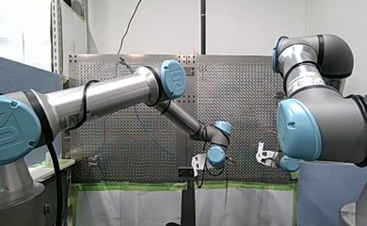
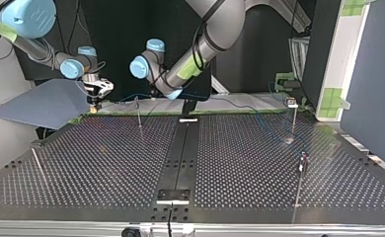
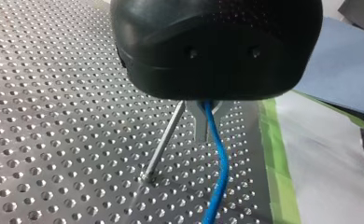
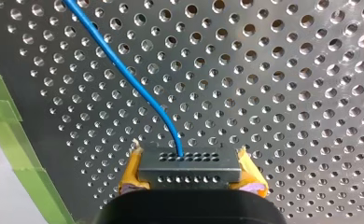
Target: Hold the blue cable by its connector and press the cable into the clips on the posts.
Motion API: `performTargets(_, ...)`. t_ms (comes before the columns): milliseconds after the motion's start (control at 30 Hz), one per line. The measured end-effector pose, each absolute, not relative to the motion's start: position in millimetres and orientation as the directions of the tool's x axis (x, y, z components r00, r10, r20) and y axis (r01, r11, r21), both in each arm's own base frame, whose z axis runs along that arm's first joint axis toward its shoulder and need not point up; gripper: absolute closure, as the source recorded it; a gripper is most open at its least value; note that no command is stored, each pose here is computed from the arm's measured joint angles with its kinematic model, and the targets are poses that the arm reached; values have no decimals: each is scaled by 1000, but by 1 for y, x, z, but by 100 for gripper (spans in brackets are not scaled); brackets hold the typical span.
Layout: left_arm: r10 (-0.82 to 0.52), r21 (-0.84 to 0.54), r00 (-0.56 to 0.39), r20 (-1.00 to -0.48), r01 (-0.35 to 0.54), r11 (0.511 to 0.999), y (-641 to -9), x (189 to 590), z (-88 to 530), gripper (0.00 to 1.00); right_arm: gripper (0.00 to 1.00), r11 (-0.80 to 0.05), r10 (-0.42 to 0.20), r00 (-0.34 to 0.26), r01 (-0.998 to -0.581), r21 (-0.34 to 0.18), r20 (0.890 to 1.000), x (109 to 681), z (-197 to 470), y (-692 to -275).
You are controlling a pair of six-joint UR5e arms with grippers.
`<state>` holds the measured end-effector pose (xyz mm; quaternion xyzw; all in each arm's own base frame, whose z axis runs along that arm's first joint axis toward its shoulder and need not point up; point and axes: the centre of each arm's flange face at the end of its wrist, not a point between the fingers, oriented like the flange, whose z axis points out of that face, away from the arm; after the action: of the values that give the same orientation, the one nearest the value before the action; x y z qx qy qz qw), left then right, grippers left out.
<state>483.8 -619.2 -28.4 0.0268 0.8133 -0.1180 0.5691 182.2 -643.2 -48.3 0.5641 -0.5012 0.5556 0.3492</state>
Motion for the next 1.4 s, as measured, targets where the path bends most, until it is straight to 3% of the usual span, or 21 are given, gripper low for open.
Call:
performTargets(333, -136, -199, -304, -943, 186, 962, -622, 490, -30, 100, 100, -255, -175, -124, -952, -167, 977, 182, -48, -643)
performTargets(900, -212, -258, -230, -950, 192, 947, -616, 502, -40, 100, 100, -308, -142, -208, -920, -243, 968, 183, -49, -644)
performTargets(1400, -265, -299, -176, -948, 207, 932, -614, 505, -47, 100, 100, -295, -145, -212, -923, -246, 967, 181, -57, -643)
